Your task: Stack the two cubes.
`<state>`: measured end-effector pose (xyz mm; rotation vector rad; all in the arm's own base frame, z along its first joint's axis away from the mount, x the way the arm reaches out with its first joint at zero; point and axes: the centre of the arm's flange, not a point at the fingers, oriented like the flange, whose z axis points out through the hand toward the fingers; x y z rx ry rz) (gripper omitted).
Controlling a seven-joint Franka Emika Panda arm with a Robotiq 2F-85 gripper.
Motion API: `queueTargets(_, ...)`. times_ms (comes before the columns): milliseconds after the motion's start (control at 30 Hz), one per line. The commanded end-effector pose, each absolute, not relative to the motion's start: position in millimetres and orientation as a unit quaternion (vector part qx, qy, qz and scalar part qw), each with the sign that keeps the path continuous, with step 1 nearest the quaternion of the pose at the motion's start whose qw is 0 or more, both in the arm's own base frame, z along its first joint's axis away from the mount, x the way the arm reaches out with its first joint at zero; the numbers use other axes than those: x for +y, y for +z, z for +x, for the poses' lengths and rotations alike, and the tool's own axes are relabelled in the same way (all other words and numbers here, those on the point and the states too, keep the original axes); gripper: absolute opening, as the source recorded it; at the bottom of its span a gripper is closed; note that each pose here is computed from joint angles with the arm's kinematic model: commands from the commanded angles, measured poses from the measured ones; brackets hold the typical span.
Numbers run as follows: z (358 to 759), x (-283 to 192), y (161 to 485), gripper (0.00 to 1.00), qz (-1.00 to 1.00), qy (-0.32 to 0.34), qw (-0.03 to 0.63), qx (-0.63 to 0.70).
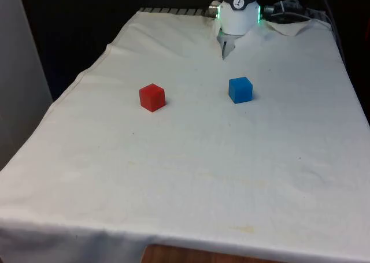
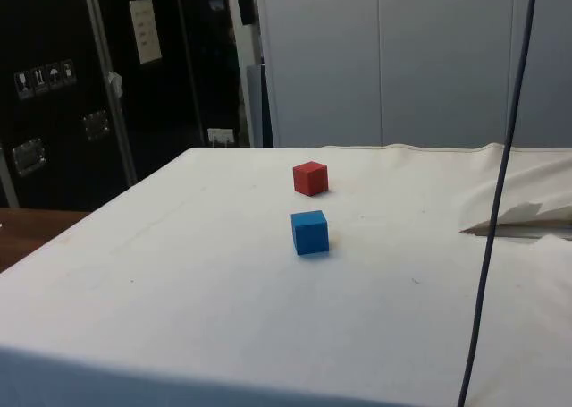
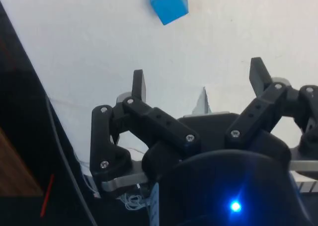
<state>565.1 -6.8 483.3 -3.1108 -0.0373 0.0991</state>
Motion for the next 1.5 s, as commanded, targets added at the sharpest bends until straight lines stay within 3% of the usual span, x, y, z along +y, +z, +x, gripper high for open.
queueTargets(0, 565, -9, 482, 1.00, -0.999, 0.033, 0.015, -0.012)
queueTargets(833, 548, -87, 462, 1.00, -0.998, 0.025, 0.053, -0.016)
queueTargets(1467, 527, -106, 446, 1.00, -0.998, 0.028, 0.055, -0.002)
